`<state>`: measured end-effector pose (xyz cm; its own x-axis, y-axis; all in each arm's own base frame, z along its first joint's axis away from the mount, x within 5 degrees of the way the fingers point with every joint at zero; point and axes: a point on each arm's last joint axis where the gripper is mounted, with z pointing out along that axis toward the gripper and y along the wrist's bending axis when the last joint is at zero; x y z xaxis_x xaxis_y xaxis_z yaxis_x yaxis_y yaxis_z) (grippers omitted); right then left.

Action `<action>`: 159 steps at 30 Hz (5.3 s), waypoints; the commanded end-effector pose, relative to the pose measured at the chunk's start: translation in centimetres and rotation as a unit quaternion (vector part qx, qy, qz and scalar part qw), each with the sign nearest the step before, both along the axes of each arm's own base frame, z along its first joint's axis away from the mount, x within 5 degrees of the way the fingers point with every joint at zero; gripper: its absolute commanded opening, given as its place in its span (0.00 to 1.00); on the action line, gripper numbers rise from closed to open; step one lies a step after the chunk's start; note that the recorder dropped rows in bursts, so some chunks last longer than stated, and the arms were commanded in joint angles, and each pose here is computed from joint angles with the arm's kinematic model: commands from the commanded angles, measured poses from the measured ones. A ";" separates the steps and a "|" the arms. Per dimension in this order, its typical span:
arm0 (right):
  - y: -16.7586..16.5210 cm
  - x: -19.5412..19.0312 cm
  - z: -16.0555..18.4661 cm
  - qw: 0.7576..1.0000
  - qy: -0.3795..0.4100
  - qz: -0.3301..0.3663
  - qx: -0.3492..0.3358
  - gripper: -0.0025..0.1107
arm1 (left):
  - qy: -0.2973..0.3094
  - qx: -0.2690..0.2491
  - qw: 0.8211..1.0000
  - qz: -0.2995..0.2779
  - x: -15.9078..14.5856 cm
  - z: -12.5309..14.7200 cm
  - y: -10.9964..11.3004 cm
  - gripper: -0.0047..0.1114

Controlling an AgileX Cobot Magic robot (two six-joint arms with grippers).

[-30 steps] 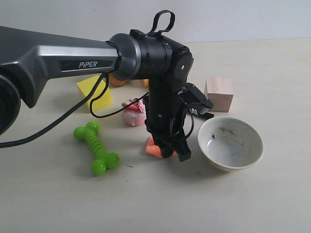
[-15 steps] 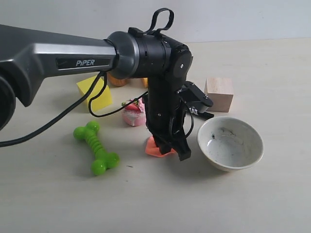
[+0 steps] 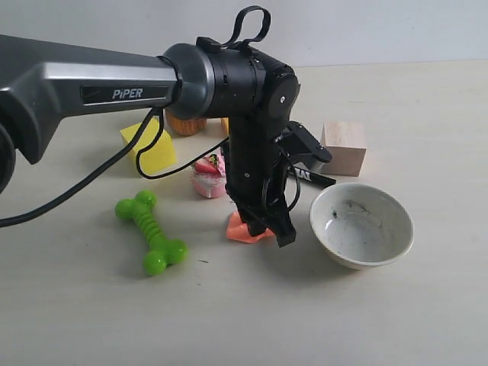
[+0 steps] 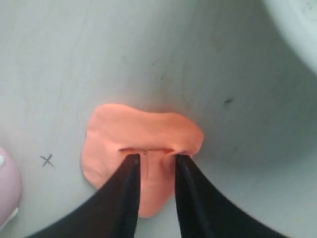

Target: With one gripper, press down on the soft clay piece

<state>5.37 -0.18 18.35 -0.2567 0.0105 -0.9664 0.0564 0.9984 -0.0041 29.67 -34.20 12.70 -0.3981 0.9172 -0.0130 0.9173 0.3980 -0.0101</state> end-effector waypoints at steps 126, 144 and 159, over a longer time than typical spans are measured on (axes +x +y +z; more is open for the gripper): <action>0.0 0.0 0.0 1.000 -0.007 0.001 -0.004 0.02 | -0.508 -0.386 0.604 0.478 -24.2 6.4 34.2 0.04; 0.0 0.0 0.0 1.000 -0.007 0.001 -0.004 0.02 | -0.473 -0.358 0.633 0.498 -24.4 5.3 34.2 0.04; 0.0 0.0 0.0 1.000 -0.007 0.001 -0.004 0.02 | -0.473 -0.358 0.632 0.498 -24.4 5.3 34.2 0.04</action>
